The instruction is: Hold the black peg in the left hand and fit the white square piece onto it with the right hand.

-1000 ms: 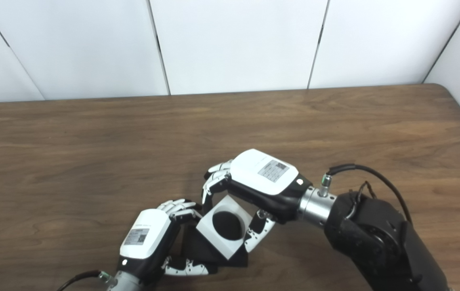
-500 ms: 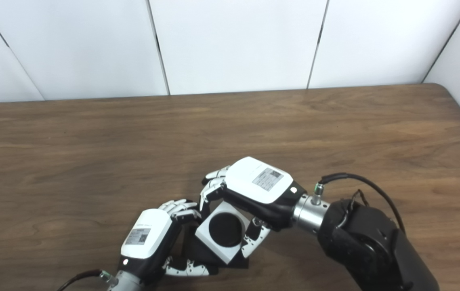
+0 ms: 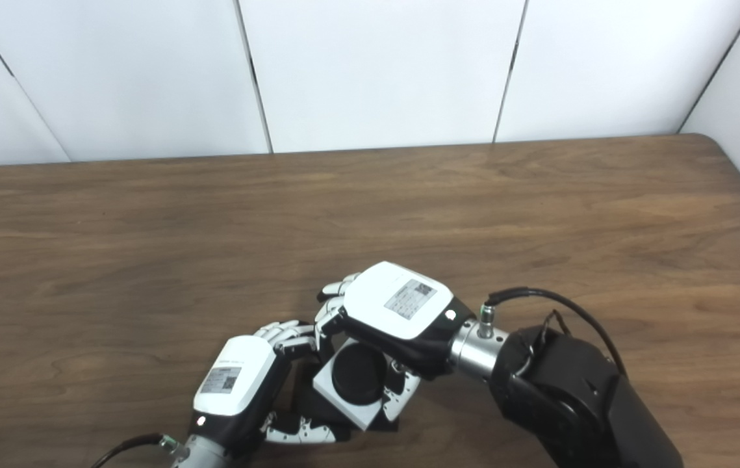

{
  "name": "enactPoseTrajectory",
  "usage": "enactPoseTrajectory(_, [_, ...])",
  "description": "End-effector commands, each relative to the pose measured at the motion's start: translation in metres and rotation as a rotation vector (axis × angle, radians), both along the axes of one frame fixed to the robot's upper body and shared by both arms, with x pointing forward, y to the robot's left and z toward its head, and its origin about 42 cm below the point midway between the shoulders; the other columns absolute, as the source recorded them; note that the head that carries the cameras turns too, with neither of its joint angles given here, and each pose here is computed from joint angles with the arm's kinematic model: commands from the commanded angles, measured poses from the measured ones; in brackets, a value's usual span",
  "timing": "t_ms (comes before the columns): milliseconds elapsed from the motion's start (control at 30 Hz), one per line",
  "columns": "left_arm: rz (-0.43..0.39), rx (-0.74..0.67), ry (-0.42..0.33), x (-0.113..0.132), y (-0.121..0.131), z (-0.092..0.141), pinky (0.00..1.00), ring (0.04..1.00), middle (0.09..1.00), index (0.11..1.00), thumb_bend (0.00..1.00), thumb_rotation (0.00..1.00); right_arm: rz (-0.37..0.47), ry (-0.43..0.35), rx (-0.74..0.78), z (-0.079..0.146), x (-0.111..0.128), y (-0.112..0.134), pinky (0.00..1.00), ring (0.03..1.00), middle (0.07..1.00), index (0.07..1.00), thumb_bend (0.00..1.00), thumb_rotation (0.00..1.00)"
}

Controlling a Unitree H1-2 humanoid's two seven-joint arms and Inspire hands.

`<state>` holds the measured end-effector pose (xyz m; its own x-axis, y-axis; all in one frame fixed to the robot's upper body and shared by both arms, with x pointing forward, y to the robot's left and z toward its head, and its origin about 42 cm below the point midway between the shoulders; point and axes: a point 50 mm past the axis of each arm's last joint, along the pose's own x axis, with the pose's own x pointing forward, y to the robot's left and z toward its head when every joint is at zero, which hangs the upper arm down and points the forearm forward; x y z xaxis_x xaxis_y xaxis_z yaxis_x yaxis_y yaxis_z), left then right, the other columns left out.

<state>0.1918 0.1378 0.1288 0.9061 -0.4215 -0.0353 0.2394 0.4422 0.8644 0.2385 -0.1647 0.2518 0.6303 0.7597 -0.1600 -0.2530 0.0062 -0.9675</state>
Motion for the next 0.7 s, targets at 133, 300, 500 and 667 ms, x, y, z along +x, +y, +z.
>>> enactPoseTrajectory(133, [0.008, 0.053, 0.017, -0.003, -0.002, -0.004, 0.84, 0.834, 0.782, 0.487, 0.51, 0.06, 0.014, -0.035, 0.038, 0.015, -0.001, 0.005, 0.87, 0.876, 0.757, 0.604, 0.94, 0.40])
enactPoseTrajectory(300, [0.060, 0.092, 0.005, -0.001, -0.001, -0.001, 0.84, 0.826, 0.776, 0.497, 0.51, 0.08, -0.008, -0.053, 0.083, 0.018, 0.003, -0.001, 0.84, 0.858, 0.747, 0.616, 0.96, 0.43])
enactPoseTrajectory(500, [0.069, 0.104, -0.003, 0.000, -0.001, -0.002, 0.83, 0.822, 0.797, 0.757, 0.85, 0.41, -0.031, -0.053, 0.117, 0.022, 0.007, -0.008, 0.84, 0.874, 0.744, 0.619, 0.95, 0.44])
enactPoseTrajectory(667, [0.080, 0.093, -0.017, 0.001, 0.000, -0.001, 0.83, 0.827, 0.821, 0.813, 0.95, 0.50, -0.051, -0.055, 0.157, 0.024, 0.008, -0.012, 0.84, 0.869, 0.737, 0.610, 0.96, 0.43])
